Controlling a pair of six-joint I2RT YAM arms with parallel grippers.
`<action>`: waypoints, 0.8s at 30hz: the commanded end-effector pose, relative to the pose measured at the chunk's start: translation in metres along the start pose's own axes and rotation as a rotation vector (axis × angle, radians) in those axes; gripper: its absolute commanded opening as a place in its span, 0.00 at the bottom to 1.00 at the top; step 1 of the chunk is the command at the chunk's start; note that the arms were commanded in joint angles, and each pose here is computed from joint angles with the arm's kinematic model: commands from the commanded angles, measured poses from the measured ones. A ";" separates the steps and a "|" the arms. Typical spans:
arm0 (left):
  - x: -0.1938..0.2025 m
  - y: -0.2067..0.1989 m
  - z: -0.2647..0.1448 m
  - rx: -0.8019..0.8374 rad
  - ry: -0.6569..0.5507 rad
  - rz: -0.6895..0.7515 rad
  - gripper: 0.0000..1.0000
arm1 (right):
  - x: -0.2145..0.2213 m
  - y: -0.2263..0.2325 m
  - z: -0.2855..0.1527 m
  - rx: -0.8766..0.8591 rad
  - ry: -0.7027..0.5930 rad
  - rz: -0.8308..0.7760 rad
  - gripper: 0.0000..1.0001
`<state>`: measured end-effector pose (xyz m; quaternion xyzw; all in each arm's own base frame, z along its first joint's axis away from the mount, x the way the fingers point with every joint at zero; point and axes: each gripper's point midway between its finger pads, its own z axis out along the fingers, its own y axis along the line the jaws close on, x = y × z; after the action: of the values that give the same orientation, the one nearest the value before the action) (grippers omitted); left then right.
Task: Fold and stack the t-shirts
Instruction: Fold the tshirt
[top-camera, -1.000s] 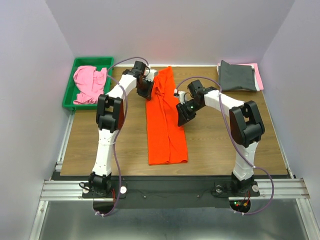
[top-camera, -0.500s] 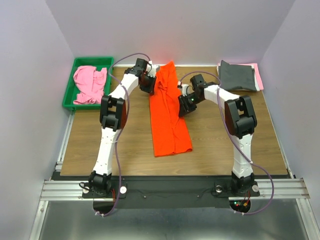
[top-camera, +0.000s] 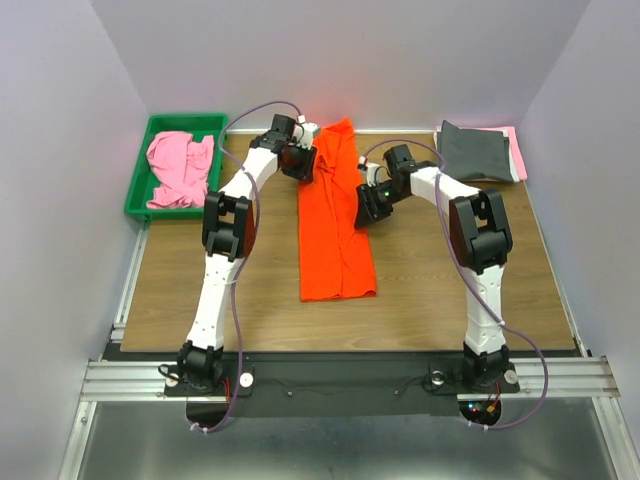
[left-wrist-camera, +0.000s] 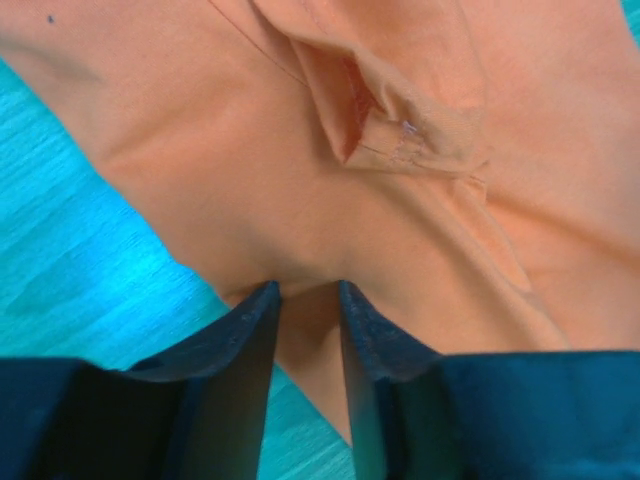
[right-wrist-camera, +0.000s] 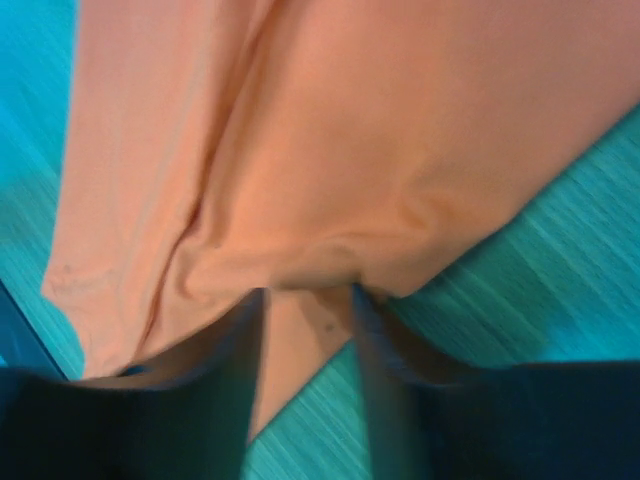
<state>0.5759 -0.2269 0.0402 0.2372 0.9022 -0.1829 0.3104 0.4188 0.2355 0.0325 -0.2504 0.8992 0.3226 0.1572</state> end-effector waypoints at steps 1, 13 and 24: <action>-0.019 -0.002 -0.027 0.021 -0.051 0.038 0.53 | -0.024 0.013 -0.024 0.011 -0.081 -0.073 0.51; -0.123 -0.071 -0.225 0.054 -0.397 0.289 0.97 | -0.061 0.070 -0.128 0.096 -0.236 -0.461 0.86; -0.082 -0.104 -0.340 -0.092 -0.685 0.491 0.99 | -0.074 0.097 -0.177 0.161 -0.336 -0.638 1.00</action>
<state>0.4168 -0.1775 0.3896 0.3117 0.6898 -0.1603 0.6335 0.4051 0.2097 0.2573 -0.4388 0.7604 0.2222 0.4242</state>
